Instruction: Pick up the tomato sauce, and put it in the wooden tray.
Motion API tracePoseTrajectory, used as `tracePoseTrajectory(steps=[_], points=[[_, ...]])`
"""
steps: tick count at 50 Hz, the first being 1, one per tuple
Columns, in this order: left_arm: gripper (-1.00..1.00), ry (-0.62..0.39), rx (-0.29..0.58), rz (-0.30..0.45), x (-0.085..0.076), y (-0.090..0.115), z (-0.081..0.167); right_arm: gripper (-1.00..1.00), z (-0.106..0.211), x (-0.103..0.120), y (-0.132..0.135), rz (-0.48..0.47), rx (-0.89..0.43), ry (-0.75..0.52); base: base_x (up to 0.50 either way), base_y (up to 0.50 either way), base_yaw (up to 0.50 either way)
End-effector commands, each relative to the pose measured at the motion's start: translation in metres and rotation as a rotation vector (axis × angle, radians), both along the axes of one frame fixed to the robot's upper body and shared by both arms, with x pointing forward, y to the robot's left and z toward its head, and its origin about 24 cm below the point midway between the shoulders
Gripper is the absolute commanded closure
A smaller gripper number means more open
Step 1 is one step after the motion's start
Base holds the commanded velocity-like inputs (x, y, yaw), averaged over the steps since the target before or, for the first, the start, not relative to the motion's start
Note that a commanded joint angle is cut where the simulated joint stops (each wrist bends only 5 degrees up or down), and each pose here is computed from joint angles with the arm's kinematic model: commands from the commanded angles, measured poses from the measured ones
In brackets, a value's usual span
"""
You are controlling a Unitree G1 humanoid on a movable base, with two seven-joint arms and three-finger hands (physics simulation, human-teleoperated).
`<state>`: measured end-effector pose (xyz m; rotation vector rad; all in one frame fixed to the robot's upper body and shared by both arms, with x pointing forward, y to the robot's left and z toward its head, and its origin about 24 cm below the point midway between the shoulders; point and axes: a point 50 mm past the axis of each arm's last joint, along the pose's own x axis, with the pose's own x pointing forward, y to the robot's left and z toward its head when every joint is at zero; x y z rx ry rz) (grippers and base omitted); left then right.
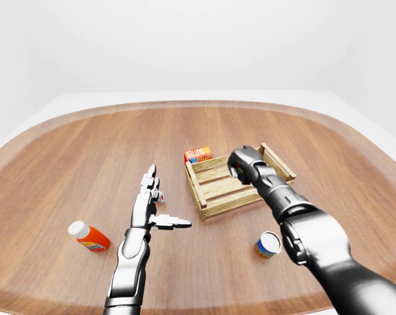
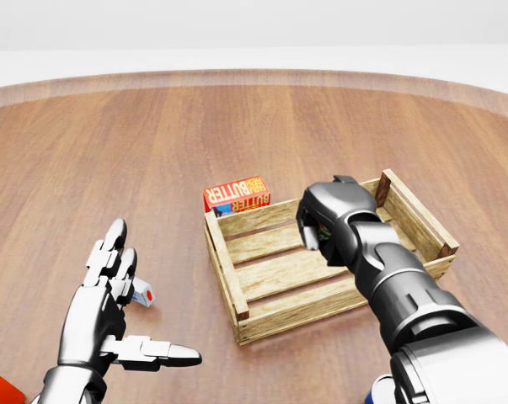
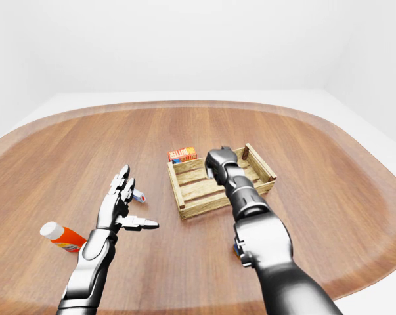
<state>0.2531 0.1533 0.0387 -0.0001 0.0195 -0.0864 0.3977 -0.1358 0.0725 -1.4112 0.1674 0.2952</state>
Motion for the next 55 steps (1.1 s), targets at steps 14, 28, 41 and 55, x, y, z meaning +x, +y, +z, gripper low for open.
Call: tracePoseTrajectory(steps=[14,28,41,55], points=[[-1.00,0.000,-0.002,0.000,0.000,0.000,0.000,1.00,-0.003,-0.001,-0.002,0.056,-0.145,0.058,0.00,0.00,0.00],[-1.00,0.001,-0.003,-0.001,0.000,0.000,0.000,1.00,-0.004,-0.002,-0.004,0.063,-0.175,0.097,0.00,0.00,0.00],[-1.00,0.001,-0.003,-0.001,0.000,0.000,0.000,1.00,-0.009,-0.004,-0.003,0.066,-0.180,0.101,0.00,0.00,0.00],[-1.00,-0.001,-0.002,-0.003,0.000,0.000,0.000,1.00,-0.012,-0.005,-0.003,0.060,-0.165,0.082,0.00,0.00,0.00]])
